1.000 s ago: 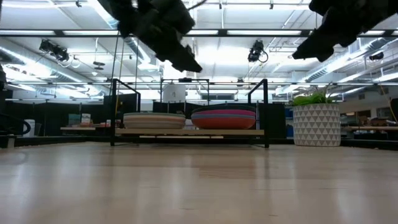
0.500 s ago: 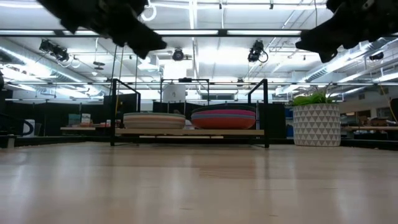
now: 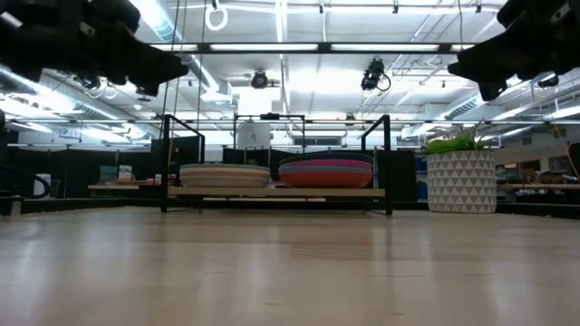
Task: Place and stack plates onto a shelf
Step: Return to Home Position
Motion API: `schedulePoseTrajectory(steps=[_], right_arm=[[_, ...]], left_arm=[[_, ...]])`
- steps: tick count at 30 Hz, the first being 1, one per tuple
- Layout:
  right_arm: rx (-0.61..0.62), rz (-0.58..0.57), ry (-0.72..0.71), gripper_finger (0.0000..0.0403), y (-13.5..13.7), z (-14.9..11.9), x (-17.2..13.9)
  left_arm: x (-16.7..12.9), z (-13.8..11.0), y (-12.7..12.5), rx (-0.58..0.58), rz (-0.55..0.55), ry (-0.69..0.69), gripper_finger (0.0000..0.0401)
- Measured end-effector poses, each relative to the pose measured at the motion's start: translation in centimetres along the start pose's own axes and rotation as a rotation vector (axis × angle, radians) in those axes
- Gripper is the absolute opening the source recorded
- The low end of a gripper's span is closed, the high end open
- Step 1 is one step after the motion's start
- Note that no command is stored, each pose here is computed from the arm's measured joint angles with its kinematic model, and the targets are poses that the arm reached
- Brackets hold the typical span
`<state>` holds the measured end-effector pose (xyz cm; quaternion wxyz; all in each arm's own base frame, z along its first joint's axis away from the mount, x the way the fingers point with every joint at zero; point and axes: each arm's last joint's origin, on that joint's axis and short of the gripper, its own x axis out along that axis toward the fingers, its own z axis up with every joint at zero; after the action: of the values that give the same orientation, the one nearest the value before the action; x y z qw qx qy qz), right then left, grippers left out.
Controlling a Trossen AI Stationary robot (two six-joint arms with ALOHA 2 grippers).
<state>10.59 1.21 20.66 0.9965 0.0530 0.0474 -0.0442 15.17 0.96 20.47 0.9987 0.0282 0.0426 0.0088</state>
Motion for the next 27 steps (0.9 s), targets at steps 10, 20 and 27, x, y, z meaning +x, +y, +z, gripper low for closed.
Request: schedulePoseTrajectory(steps=[10, 20, 27], right_arm=[[0.003, 0.012, -0.137, 0.0139, -0.4, -2.8, -0.2], [0.186, 0.024, -0.151, 0.0139, -0.5, -3.5, -0.1], [0.196, 0.034, -0.169, 0.0139, -0.5, -3.3, -0.1]], left_arm=[[-2.8, -2.5, -0.3, -0.029, 0.023, -0.128, 0.012], [-4.1, -2.6, -0.6, -0.074, -0.01, -0.229, 0.0081], [-4.3, -2.2, -0.5, -0.102, 0.015, -0.27, 0.0069]])
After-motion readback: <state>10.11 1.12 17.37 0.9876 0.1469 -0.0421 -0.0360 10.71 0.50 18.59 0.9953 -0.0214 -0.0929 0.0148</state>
